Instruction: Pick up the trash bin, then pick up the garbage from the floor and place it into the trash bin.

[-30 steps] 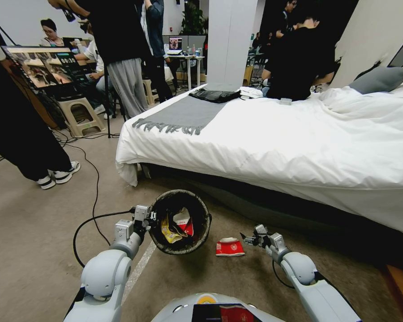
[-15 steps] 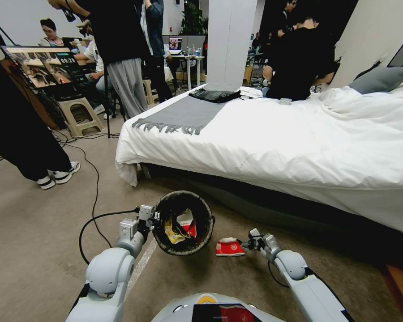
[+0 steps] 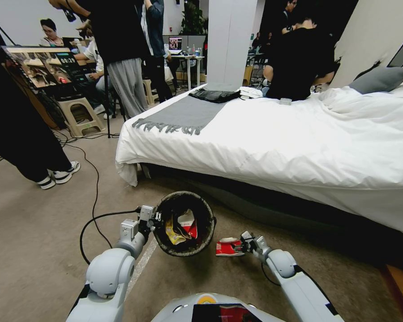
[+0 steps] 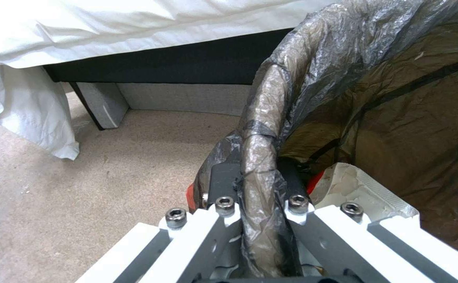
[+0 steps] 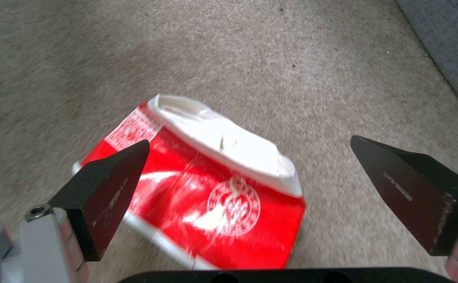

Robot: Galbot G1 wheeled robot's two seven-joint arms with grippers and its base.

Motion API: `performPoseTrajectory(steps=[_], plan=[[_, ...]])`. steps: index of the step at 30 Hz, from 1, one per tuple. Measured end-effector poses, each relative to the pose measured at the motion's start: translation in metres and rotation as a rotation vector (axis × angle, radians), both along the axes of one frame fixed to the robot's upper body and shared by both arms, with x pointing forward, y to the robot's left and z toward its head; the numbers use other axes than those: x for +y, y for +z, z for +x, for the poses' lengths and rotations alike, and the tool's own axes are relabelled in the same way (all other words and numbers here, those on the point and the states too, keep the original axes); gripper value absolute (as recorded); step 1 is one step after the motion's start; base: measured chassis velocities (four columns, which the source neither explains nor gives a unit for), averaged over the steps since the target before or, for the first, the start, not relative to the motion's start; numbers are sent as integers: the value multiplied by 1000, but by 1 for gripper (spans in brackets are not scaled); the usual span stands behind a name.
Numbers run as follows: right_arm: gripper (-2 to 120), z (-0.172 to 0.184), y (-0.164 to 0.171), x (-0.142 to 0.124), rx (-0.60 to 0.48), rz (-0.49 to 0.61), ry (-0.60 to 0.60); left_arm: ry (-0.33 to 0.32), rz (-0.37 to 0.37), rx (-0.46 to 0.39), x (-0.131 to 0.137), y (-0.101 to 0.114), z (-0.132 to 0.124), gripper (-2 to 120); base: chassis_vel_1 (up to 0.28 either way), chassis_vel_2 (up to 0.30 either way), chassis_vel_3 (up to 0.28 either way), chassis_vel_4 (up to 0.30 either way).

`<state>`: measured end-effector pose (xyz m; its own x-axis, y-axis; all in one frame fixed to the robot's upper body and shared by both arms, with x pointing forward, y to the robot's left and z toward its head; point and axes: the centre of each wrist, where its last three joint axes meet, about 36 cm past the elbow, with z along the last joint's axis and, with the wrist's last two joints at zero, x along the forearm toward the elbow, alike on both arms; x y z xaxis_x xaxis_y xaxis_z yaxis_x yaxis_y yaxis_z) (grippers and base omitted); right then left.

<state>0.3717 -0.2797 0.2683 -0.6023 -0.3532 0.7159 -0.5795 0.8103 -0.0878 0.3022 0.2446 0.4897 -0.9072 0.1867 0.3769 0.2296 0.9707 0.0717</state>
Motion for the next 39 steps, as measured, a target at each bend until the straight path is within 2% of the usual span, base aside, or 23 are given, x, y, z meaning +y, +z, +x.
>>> performPoseTrajectory(steps=[14, 28, 39], plan=[[100, 42, -18, 8, 13, -43, 25, 9, 3, 10, 3, -6, 3, 1, 0, 0, 0, 0], [100, 37, -29, 16, 42, -50, 56, 9, 4, 13, 2, -9, 7, 1, 0, 0, 0, 0], [100, 35, -21, 13, 27, -52, 59, 3, 6, 17, 1, -10, 8, 1, 0, 0, 0, 0]])
